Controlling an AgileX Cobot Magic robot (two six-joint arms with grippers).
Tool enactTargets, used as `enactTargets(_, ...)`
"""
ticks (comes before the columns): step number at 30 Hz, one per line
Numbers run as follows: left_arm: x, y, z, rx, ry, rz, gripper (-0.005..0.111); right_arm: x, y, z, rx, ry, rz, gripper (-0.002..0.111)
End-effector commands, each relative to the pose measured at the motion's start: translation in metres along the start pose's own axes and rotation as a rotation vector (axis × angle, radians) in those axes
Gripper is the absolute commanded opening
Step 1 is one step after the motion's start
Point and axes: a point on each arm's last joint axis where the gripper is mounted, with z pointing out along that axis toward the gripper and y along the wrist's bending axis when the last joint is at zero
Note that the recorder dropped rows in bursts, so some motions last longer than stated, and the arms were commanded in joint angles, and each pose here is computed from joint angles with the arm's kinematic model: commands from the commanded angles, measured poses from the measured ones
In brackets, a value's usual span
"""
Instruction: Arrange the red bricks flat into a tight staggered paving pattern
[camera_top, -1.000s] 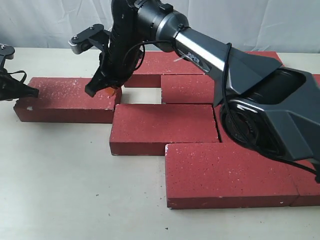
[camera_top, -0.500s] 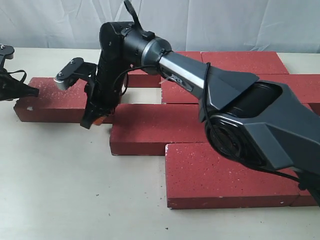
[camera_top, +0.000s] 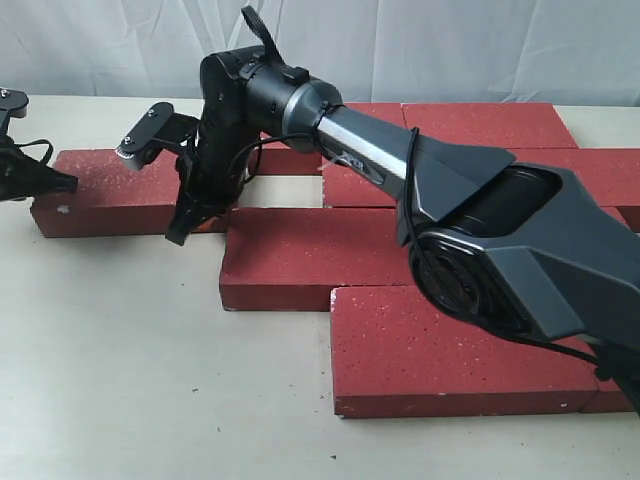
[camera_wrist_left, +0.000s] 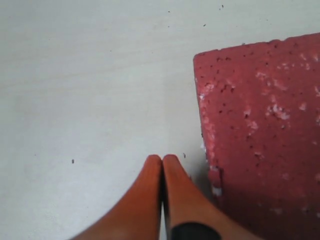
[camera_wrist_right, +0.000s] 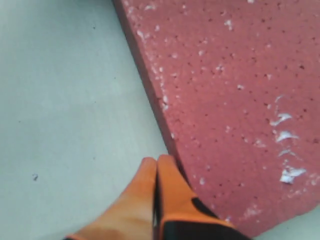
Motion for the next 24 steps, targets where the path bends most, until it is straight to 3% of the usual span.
enactTargets(1, -0.001, 0.001, 0.001, -0.007, -0.011, -0.023, 0.0, 0.002, 0.001, -0.002, -0.02, 0.016, 0.009, -0.001)
enactTargets(5, -0.001, 0.001, 0.001, -0.007, -0.011, -0.023, 0.0, -0.001, 0.008, -0.015, -0.097, 0.037, 0.022, -0.001)
enactTargets(8, -0.001, 0.001, 0.001, -0.008, -0.012, -0.023, 0.0, -0.013, 0.008, -0.042, -0.078, -0.026, 0.013, -0.001)
enactTargets(11, -0.001, 0.001, 0.001, -0.008, -0.012, -0.023, 0.0, -0.016, -0.005, -0.075, 0.046, -0.033, -0.01, -0.001)
enactTargets(14, -0.001, 0.005, 0.001, -0.02, -0.024, -0.031, 0.0, -0.008, -0.036, -0.09, 0.227, -0.033, 0.112, -0.001)
enactTargets(20, -0.007, 0.01, 0.0, -0.057, -0.091, -0.098, 0.0, 0.018, -0.07, -0.062, 0.248, -0.023, 0.228, -0.001)
enactTargets(24, -0.006, 0.009, 0.002, -0.055, -0.085, -0.099, 0.0, 0.028, -0.075, -0.031, 0.238, -0.011, 0.24, -0.001)
